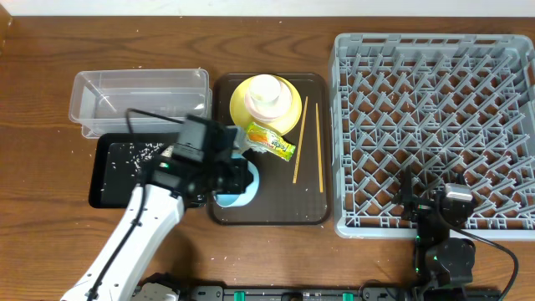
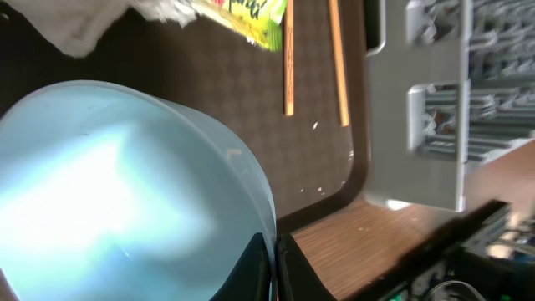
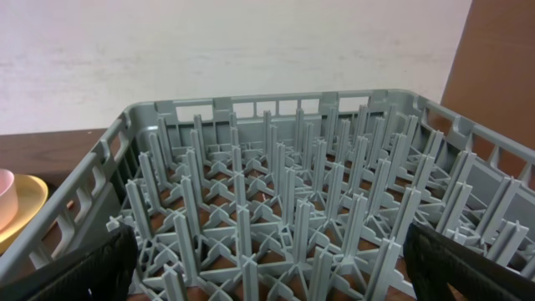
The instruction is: Sort waste into correct bins and load items into the dishwasher rack
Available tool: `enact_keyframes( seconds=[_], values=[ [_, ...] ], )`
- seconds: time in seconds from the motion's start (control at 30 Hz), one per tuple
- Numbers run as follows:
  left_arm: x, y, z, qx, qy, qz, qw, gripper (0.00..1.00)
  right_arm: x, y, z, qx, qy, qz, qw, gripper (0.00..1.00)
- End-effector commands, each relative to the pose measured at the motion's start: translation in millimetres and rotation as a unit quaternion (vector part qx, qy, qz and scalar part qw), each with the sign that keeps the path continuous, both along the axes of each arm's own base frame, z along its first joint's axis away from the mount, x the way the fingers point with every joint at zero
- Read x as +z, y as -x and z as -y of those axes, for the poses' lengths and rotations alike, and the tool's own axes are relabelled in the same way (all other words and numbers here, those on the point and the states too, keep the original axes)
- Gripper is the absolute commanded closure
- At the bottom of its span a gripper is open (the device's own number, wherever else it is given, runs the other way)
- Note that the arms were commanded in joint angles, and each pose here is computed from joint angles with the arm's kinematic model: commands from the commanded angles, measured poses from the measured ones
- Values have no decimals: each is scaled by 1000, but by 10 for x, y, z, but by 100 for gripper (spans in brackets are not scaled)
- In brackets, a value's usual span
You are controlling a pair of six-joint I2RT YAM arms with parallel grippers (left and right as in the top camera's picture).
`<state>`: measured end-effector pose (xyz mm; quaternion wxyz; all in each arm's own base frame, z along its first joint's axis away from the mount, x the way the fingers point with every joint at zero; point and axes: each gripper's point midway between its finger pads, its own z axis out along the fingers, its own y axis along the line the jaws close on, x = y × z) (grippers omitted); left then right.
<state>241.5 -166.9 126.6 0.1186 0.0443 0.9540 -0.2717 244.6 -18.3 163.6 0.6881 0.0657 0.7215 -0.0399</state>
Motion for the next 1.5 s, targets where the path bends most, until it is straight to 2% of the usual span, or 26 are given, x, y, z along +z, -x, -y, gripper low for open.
enact_keyframes(
  seconds=[0.0,0.13,0.33,0.6,0.63,0.67,0.7,0.8,1.07,1.33,1.47],
  values=[
    [-89,-41,-14,26,-62,9,998,93,-12,0,-14,2,-3,0,1000,1],
    [-212,1,38,11,-113,24,993,93,-12,0,-14,2,-3,0,1000,1],
    [-414,61,239,-25,-124,14,992,93,-12,0,-14,2,-3,0,1000,1],
    [-759,52,278,-36,-152,-21,987,93,-12,0,-14,2,-3,0,1000,1],
    [-775,50,280,-36,-153,-22,987,89,-12,0,-14,2,-3,0,1000,1],
    [-782,46,283,-36,-153,-22,987,77,-12,0,-14,2,-3,0,1000,1],
    [-780,42,286,-36,-152,-21,987,71,-13,0,-14,2,-3,0,1000,1],
    [-703,-12,324,-34,-145,-10,989,61,-12,0,-14,2,-3,0,1000,1],
    [-88,-348,306,7,-95,67,993,59,-12,0,-14,2,-3,0,1000,1],
    [335,-712,-355,125,-75,111,983,54,111,-3,-14,2,-7,26,1000,1],
    [466,-792,-635,169,-71,127,975,52,-19,0,-15,2,-5,-1,1000,1]
  ],
)
